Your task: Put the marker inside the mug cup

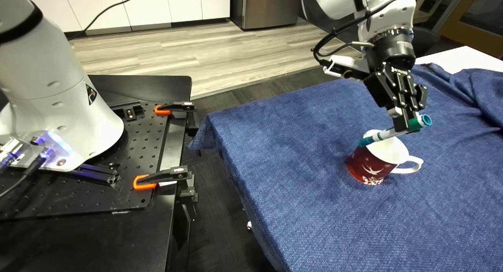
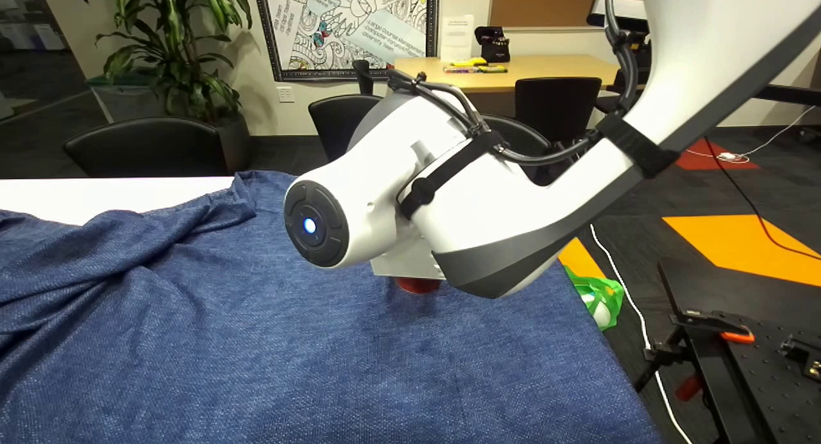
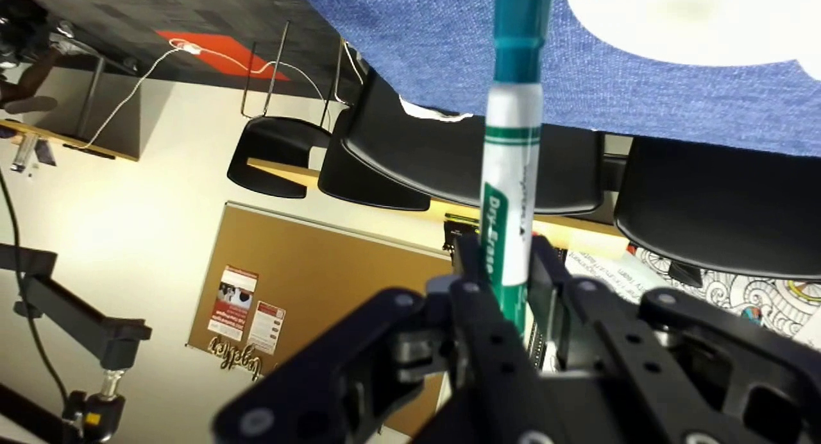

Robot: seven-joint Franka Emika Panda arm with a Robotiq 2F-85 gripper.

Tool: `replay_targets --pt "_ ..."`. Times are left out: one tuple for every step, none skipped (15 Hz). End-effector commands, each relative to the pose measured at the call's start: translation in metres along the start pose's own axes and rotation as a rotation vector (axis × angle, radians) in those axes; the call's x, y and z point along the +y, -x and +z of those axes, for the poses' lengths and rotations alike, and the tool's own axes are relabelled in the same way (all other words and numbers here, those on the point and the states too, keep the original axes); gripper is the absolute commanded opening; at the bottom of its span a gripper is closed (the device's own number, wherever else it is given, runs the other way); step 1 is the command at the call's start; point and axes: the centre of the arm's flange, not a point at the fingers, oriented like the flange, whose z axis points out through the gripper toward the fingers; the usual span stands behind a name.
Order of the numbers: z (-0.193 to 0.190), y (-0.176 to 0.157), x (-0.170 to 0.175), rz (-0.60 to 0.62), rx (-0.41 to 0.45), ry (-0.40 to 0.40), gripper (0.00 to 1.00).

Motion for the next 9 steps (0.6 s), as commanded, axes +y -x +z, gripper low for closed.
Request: replay_targets --pt "-0.012 -0.007 -0.004 0.052 0.056 0.003 0.05" --pt "-0.014 -0.01 -0.003 0.057 0.068 0.0 0.05" --pt "-0.015 -0.013 -0.004 0.062 0.075 -0.004 0.05" --pt "-0.016 -0.015 -0.007 0.065 0.08 -0.007 0.05" --pt "-0.015 -0.015 -0.01 0.063 0.081 -0.013 0.05" --pt "-0.015 -0.016 -0.013 0.062 0.087 -0.023 0.05" --pt "-0.013 -0.016 -0.015 0.064 0.098 -0.034 0.05" --pt "-0.012 -0.015 -0.017 0.063 0.107 -0.045 0.05" --pt "-0.011 -0.015 -0.019 0.062 0.117 -0.06 0.05"
